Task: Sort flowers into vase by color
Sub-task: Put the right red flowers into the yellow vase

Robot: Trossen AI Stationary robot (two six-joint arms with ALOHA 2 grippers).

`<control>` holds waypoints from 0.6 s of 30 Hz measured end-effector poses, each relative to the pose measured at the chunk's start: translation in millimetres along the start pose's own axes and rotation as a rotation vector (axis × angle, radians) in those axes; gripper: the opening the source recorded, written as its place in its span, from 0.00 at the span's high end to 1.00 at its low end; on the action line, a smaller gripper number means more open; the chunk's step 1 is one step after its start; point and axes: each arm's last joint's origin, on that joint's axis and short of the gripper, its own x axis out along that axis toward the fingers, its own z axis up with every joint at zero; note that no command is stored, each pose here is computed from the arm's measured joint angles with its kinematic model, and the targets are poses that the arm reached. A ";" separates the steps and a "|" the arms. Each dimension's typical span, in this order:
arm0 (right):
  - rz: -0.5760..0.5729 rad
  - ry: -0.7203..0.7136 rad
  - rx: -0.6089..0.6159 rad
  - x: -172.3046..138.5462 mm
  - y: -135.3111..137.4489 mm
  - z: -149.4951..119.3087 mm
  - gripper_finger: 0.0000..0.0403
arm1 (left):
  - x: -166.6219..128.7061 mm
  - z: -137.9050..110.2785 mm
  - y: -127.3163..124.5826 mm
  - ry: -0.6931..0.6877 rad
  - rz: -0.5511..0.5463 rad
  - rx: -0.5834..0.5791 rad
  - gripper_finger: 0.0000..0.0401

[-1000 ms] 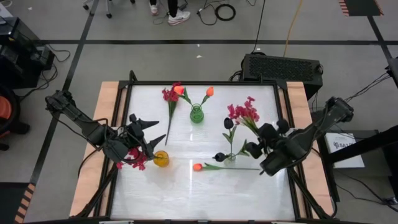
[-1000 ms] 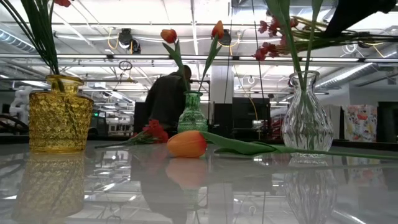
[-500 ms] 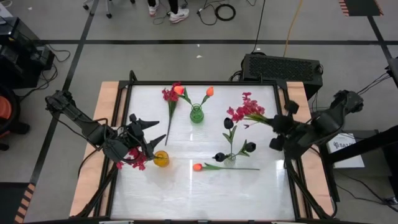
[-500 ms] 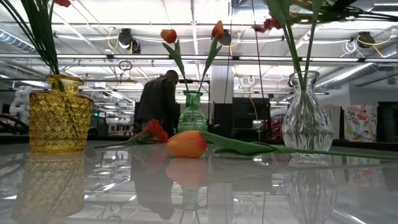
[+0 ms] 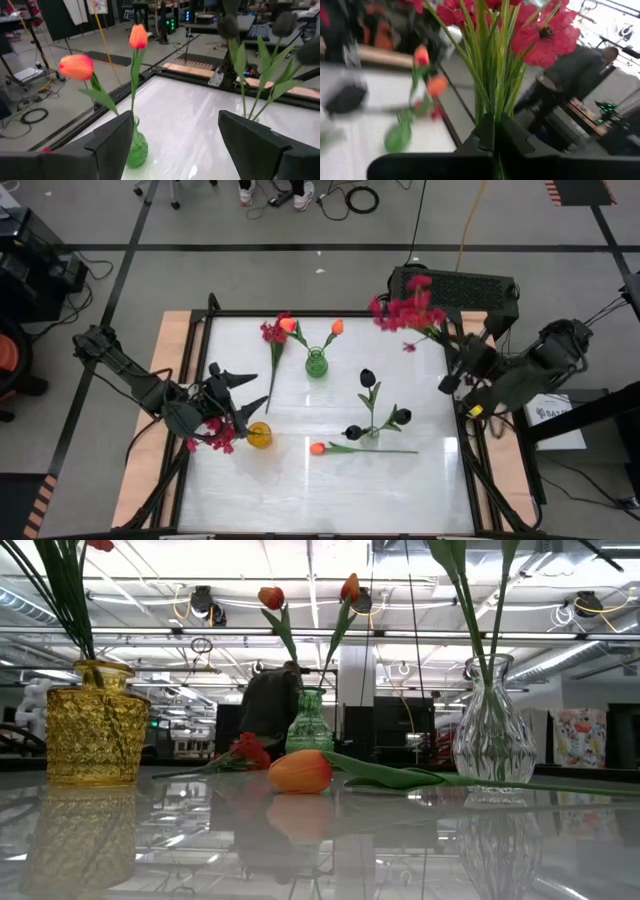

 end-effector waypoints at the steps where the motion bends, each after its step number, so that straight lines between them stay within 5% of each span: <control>1: -0.001 -0.024 0.026 0.2 -0.9 8.2 1.00 | 0.0 2.4 -0.8 -0.014 -0.004 0.000 0.27; 11: 0.227 -0.560 0.182 6.5 -19.3 83.3 1.00 | -5.3 42.7 -6.0 -0.226 -0.087 0.003 0.27; 18: 0.387 -0.681 0.235 47.1 17.8 100.2 1.00 | -12.0 93.7 2.8 -0.362 -0.195 -0.016 0.27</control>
